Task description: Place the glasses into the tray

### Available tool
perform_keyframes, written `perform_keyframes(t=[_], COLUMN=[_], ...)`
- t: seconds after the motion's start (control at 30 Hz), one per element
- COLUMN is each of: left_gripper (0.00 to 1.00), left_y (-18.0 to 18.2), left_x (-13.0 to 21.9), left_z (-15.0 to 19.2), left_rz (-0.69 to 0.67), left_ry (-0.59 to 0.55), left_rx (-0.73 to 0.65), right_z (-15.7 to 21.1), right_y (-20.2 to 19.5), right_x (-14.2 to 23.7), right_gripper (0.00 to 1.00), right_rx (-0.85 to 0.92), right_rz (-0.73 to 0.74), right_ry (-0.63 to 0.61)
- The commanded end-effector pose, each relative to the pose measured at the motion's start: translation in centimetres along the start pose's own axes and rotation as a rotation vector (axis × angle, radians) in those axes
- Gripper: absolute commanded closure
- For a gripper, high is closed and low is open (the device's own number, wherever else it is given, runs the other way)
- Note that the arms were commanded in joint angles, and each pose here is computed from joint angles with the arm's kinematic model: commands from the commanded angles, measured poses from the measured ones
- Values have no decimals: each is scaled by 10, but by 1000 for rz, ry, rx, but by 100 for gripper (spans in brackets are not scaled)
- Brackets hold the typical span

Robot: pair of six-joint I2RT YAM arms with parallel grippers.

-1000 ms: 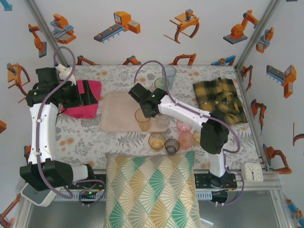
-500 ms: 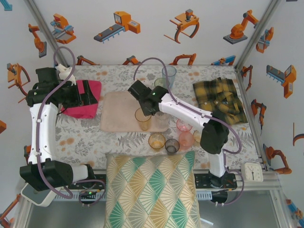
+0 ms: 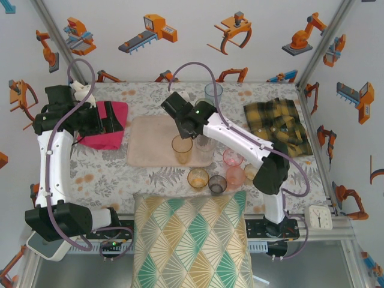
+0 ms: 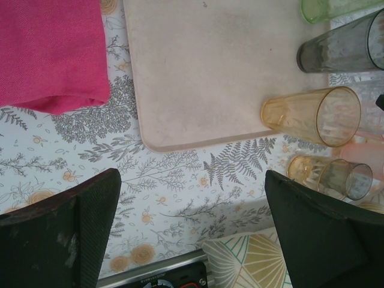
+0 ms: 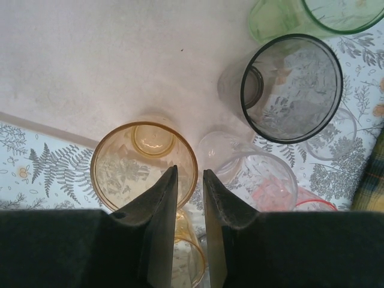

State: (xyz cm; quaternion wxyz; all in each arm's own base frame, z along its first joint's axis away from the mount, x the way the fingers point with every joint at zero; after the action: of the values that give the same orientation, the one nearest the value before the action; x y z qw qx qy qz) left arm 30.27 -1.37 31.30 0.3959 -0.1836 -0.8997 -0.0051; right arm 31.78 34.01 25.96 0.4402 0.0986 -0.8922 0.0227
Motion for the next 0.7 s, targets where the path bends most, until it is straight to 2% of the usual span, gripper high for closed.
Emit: perform_keyframes(t=[0.0, 0.2, 0.37, 0.57, 0.67], left_gripper=[3, 3, 3, 3, 3], left_y=[-3, -4, -3, -33, -33], left_x=[7, 8, 8, 14, 14], left_z=[0, -2, -3, -4, -3], left_rz=[8, 8, 8, 223, 216], left_ry=[-26, -28, -26, -49, -39], left_rx=[6, 5, 0, -37, -44], right_z=[-17, -51, -79, -110, -123], right_y=[-9, -29, -63, -117, -142], right_x=[31, 57, 68, 58, 45], right_gripper=[70, 63, 63, 62, 61], right_rx=[15, 1, -69, -204, -264], right_rz=[22, 75, 101, 117, 137], right_ry=[-71, -172, -225, -257, -266])
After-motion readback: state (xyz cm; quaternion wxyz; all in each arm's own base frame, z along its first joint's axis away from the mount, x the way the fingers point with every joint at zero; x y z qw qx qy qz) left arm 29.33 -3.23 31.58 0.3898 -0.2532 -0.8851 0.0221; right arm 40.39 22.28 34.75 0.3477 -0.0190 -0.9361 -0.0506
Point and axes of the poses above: each hand's point on the last joint's axis, 136 mm out from that joint toward the fingers, its own x axis back along the fingers, its own y axis along the line the jaws close on, z = x × y, the point moved 4 cm from there along x, back along the fingers, and after that the axes turned 14 degrees about -x, right-handed, at the moved point
